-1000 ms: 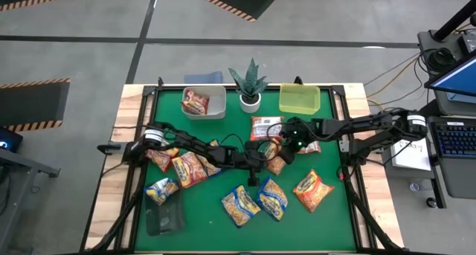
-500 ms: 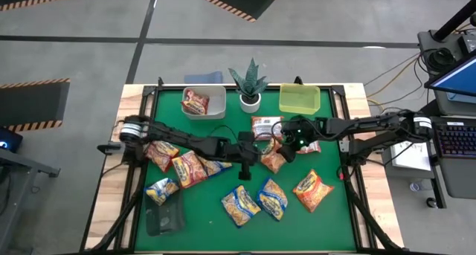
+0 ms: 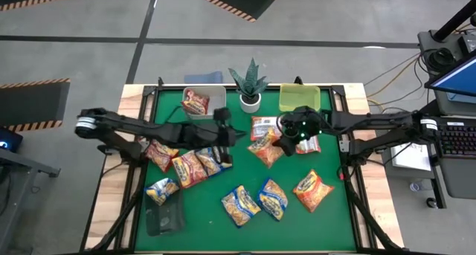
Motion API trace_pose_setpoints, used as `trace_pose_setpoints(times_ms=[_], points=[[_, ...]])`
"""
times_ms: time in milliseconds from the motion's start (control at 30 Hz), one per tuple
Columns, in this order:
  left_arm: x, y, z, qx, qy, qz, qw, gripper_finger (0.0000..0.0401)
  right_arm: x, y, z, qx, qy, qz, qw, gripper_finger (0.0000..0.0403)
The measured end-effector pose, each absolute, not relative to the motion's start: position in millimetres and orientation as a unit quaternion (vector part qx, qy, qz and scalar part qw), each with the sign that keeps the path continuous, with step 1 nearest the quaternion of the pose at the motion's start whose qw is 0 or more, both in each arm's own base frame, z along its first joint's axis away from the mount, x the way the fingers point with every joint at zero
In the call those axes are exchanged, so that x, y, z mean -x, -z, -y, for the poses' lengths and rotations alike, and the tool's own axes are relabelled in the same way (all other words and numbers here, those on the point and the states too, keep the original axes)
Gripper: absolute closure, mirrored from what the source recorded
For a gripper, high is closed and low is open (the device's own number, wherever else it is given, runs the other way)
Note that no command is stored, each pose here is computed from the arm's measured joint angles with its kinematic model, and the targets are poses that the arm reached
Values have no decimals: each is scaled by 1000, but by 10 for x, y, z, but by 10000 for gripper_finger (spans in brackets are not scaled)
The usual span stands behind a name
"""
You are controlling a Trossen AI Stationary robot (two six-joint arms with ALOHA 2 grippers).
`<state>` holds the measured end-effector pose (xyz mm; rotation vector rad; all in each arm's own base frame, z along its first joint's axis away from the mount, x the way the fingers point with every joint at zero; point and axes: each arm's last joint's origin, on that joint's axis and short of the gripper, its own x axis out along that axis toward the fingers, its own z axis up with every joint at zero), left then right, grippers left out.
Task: Sort Maruchan noodles
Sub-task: Put the center orange noodle pack into the yellow bin
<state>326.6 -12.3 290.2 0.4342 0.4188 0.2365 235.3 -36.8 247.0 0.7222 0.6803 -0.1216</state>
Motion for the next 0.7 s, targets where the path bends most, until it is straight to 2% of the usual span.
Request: trace_pose_setpoints(times_ms=[167, 267, 500, 700], points=[[-3043, -2861, 90, -196, -157, -161, 955, 401, -2379, -2854, 427, -325, 110, -344, 874, 349], [-2951, -2818, 64, -207, -192, -164, 945, 401, -2360, -3082, 491, -318, 157, -365, 861, 349], [-2872, -2811, 43, -196, -226, -163, 940, 401, -2241, -3519, 765, -312, 288, -405, 809, 349], [-2891, -2779, 44, -198, -225, -168, 939, 401, -2098, -3606, 1163, -322, 399, -420, 749, 349]])
